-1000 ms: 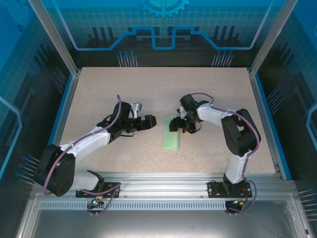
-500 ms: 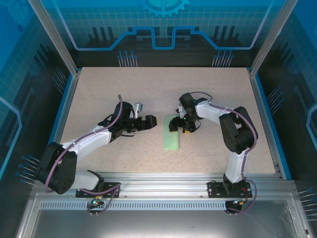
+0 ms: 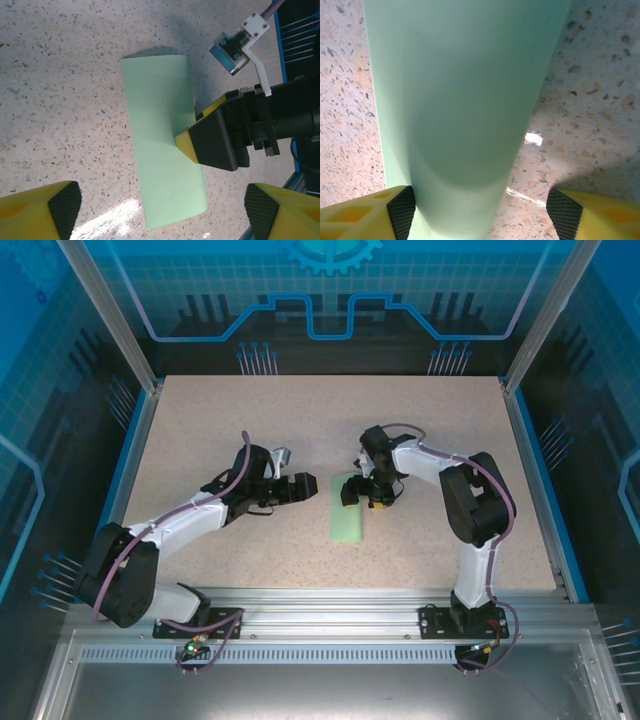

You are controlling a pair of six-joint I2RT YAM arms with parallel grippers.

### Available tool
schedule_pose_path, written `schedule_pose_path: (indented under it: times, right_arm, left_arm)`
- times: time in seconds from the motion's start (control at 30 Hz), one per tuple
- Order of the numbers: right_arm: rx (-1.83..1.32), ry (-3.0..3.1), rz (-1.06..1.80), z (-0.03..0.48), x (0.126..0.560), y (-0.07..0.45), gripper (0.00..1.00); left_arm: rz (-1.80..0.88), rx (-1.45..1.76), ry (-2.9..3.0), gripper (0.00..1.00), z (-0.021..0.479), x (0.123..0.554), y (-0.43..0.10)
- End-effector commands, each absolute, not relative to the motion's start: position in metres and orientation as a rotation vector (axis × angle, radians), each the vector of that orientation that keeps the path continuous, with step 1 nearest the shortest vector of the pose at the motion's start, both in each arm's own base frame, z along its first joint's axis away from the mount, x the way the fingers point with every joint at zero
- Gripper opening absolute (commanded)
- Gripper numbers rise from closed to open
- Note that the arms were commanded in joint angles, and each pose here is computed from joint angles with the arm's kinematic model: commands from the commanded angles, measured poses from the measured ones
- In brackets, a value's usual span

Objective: Fold a paper plane with a square sheet of paper (pick it up from the middle)
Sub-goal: Hold the square sheet of paper at the center of the table.

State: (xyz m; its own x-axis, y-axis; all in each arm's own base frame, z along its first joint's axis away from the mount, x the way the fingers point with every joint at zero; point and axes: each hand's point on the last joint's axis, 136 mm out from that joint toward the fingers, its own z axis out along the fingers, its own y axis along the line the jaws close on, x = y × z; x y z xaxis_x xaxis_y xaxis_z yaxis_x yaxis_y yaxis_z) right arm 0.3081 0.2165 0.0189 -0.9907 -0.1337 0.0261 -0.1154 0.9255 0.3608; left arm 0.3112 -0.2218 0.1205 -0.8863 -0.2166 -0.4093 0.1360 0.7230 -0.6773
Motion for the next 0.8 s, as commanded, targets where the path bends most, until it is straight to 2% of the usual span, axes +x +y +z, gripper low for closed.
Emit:
schedule_pose_path:
  times: [0.0,0.17,0.43,0.5,0.53,0.77]
  right_arm:
    - [0.181,-2.972,-0.359,-0.023,0.292,0.199,0.76]
    - [0.175,-2.969,-0.288,-0.027,0.291,0.193,0.76]
    - [0.191,-2.964,-0.24,-0.029,0.289,0.19,0.76]
    - [0.193,-2.965,-0.24,-0.029,0.289,0.19,0.76]
    - [0.195,-2.964,-0.237,-0.029,0.289,0.19,0.76]
    - [0.188,-2.964,-0.234,-0.031,0.288,0.188,0.77]
  left_arm:
    - [-1.05,-0.035,2.445,0.85,0.131,0.318,-0.232]
    - [-1.049,-0.053,2.466,0.68,0.127,0.32,-0.235]
    - [-1.085,-0.089,2.552,0.2,0.109,0.327,-0.253]
    - [-1.1,-0.09,2.572,0.04,0.105,0.329,-0.26]
    - [-1.111,-0.084,2.581,0.0,0.102,0.329,-0.264]
    - [-1.113,-0.099,2.639,0.0,0.084,0.329,-0.283]
